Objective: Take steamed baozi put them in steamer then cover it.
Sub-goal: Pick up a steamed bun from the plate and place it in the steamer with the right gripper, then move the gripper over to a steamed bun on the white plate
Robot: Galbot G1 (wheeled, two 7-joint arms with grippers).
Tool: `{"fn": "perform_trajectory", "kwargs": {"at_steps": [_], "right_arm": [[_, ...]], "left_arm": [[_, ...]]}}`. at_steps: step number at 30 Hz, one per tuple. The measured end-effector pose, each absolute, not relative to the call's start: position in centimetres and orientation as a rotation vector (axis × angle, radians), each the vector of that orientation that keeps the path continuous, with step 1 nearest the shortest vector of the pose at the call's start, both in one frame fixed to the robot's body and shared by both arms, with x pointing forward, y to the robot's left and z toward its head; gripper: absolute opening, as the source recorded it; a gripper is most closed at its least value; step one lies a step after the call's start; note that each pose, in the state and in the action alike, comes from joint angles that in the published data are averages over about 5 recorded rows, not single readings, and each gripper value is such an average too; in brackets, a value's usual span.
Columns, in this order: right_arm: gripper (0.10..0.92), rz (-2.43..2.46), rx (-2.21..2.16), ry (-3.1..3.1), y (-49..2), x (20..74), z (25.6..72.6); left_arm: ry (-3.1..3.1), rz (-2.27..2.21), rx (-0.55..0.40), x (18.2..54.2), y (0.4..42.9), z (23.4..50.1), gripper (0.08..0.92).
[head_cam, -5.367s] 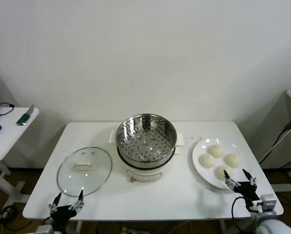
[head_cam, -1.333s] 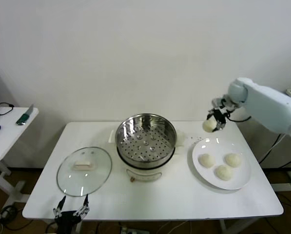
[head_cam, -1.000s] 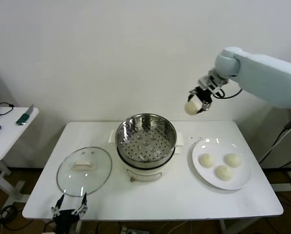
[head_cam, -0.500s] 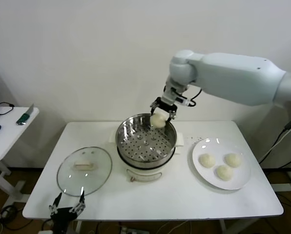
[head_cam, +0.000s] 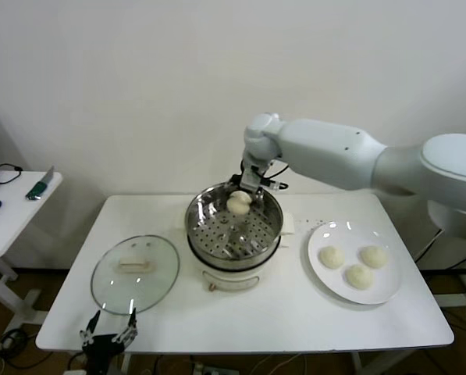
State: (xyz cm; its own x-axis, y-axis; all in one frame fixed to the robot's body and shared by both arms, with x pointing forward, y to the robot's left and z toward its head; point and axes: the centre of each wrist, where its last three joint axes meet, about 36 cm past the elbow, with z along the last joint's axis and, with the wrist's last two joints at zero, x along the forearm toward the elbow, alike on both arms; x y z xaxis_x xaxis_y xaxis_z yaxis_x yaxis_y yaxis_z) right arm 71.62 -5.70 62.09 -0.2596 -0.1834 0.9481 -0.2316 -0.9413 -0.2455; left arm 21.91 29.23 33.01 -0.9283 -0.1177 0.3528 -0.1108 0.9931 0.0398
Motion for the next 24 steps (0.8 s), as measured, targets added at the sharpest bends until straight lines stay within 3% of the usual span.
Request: {"fn": "perform_trajectory", "kwargs": {"at_steps": [11, 18, 24], "right_arm": [[0.687, 2.4, 1.888, -0.536, -5.1, 73.2, 59.5], [0.802, 2.396, 1.891, -0.563, -5.1, 73.7, 58.9], [0.822, 2.378, 1.896, -0.604, -5.6, 73.8, 59.4]], "left_arm": [[-2.773, -0.016, 0.165, 21.9, 28.9, 32.8, 0.823], [-2.772, -0.013, 0.168, 21.8, 28.8, 32.6, 0.823], [-2.773, -0.009, 0.179, 21.9, 28.7, 32.5, 0.823]]}}
